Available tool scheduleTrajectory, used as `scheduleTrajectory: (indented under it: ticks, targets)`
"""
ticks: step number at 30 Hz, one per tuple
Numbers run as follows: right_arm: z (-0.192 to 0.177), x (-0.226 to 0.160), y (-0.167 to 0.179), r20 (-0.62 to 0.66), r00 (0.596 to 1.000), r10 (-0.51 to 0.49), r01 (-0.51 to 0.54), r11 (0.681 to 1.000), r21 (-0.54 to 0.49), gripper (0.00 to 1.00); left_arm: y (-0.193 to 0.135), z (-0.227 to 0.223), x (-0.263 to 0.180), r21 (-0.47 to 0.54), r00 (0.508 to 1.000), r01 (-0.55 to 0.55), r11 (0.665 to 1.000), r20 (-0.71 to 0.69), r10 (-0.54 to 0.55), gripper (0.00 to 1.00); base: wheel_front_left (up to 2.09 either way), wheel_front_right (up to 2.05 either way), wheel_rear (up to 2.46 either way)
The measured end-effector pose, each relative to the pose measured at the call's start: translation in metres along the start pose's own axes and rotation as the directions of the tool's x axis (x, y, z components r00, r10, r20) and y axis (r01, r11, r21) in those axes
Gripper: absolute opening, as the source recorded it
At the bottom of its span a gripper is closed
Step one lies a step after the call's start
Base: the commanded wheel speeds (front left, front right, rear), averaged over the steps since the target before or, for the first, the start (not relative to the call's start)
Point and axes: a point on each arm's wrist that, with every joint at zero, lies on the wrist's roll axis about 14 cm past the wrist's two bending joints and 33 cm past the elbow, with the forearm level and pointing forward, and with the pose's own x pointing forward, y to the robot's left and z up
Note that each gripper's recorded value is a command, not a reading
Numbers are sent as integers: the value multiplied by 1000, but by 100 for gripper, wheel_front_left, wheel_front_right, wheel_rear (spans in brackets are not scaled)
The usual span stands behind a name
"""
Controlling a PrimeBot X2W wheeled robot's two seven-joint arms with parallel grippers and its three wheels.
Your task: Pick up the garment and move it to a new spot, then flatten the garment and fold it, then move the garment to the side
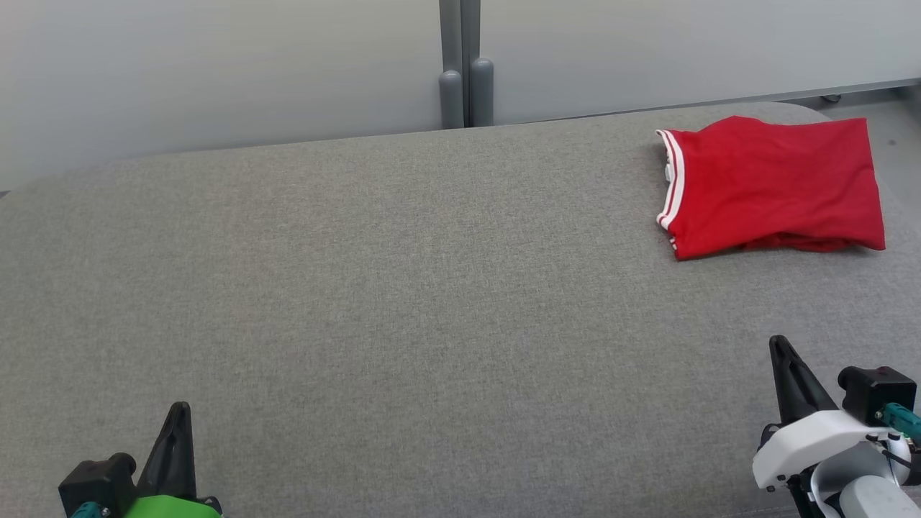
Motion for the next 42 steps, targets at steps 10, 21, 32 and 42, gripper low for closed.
scheduleTrajectory:
  ticks: [10,21,32,42]
  targets:
    - [-5,0,-7,-40,998,-41,47,988,146,0,3,-6,0,-132,999,-26,991,-42,21,0,0,0,0]
    - [-5,4,-11,-64,996,-65,81,947,310,0,6,-10,1,-274,996,-57,960,-76,38,0,0,0,0]
    - [-6,7,-13,-86,994,-73,105,883,457,0,4,-12,5,-416,994,-77,906,-103,37,0,0,0,0]
    - [-5,9,-14,-96,993,-74,116,802,586,0,4,-14,9,-530,992,-89,843,-121,28,0,0,0,0]
